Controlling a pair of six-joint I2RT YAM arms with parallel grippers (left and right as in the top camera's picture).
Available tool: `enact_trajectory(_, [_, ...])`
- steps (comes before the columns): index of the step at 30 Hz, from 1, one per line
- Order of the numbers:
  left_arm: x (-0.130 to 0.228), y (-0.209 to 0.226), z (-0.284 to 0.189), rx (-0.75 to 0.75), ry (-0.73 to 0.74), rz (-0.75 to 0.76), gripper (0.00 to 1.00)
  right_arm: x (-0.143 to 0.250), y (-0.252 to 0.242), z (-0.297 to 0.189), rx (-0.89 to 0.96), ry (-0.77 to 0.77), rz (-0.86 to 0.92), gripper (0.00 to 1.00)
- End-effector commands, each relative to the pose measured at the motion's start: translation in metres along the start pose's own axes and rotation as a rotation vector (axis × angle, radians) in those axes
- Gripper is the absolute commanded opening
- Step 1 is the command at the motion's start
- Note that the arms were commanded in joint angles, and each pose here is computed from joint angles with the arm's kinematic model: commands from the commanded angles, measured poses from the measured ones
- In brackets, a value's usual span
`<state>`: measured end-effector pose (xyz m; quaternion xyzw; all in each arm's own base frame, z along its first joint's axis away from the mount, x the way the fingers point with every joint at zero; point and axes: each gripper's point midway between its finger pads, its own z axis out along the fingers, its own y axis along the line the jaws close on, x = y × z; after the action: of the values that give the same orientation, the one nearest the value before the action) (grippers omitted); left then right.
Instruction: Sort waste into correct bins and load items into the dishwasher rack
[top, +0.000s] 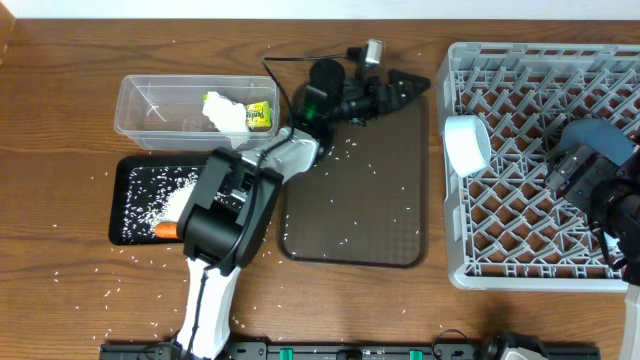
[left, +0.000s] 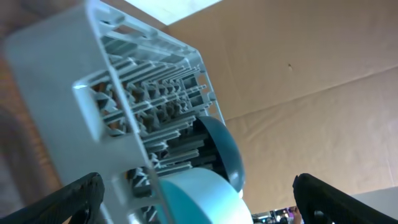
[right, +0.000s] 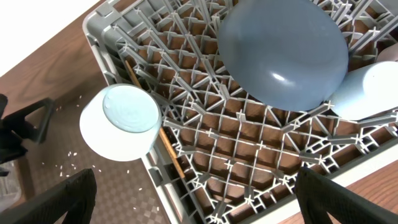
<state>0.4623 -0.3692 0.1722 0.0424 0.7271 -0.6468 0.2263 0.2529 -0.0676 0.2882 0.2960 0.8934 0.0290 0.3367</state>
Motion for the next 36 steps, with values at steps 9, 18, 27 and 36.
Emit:
enact_trajectory(9, [-0.041,-0.051,-0.077,-0.246,-0.039,0.219,0.98,-0.002,0.046,-0.009,-0.264,0.003,-0.175,0.93])
enact_trajectory(18, [-0.031,-0.095,-0.26,-0.951,-0.203,0.33,0.98,0.007,0.085,-0.021,-0.466,-0.003,-0.348,0.89])
enact_trajectory(27, [0.042,-0.181,-0.425,-1.317,-0.439,0.389,0.98,0.037,0.127,-0.073,-0.714,-0.042,-0.506,0.99])
enact_trajectory(36, [0.077,-0.222,-0.464,-1.34,-0.602,0.454,0.98,0.044,0.121,-0.095,-0.714,-0.099,-0.524,0.99])
